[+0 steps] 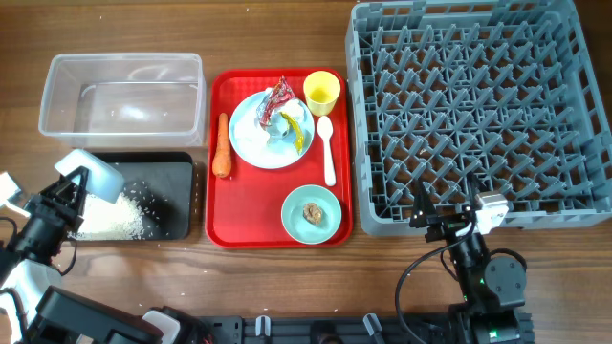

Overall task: Sort waste into correct bins and load items into the dishwasher rack
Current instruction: 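Tilt the bowl with the left gripper, pouring rice onto the black tray, then return the empty bowl with the left gripper onto the red tray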

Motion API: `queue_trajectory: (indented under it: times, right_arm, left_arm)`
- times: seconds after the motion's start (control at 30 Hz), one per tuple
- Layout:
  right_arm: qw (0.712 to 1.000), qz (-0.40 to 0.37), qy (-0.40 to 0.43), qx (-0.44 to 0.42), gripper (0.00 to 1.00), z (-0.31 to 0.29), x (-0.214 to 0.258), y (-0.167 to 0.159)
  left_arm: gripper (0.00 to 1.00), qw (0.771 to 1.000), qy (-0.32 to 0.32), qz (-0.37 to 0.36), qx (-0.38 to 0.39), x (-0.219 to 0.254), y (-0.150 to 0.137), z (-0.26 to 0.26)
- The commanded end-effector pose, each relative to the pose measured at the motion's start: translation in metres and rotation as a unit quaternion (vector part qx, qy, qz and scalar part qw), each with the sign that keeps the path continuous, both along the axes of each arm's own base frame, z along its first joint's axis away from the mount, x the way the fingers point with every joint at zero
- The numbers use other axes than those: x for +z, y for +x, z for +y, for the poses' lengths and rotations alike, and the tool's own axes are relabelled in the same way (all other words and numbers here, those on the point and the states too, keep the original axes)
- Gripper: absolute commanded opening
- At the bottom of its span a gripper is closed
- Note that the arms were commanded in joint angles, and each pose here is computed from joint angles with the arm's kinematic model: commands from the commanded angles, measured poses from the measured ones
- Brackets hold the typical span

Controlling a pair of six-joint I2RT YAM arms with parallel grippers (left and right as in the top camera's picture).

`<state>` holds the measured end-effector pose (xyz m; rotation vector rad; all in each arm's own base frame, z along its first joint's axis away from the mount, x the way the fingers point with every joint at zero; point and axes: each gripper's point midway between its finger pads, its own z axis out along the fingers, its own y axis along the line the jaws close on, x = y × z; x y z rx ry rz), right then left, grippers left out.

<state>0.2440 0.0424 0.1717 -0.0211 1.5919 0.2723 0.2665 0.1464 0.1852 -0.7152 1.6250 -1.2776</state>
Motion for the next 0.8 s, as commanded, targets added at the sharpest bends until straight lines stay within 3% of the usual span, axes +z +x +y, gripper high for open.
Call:
queue_trajectory:
  times: [0.0, 0.2, 0.47, 0.77]
  right_arm:
    - [1.000, -0.002, -0.001, -0.003, 1.00, -0.001, 0.001, 0.000]
    - [1.000, -0.002, -0.001, -0.002, 1.00, -0.001, 0.001, 0.000]
    - [1.000, -0.002, -0.001, -0.002, 1.00, -0.001, 0.001, 0.000]
    - [1.000, -0.002, -0.001, -0.003, 1.00, -0.001, 0.001, 0.000]
  left_arm:
    - [0.04, 1.000, 0.000, 0.001, -0.012, 0.002, 0.006, -0.005]
    - [0.04, 0.997, 0.018, -0.002, -0.081, 0.023, 0.043, -0.039]
    - [0.04, 0.987, 0.067, 0.009, -0.148, 0.030, 0.097, -0.122]
    - [0.04, 0.979, 0.119, 0.044, -0.162, 0.007, 0.118, -0.183]
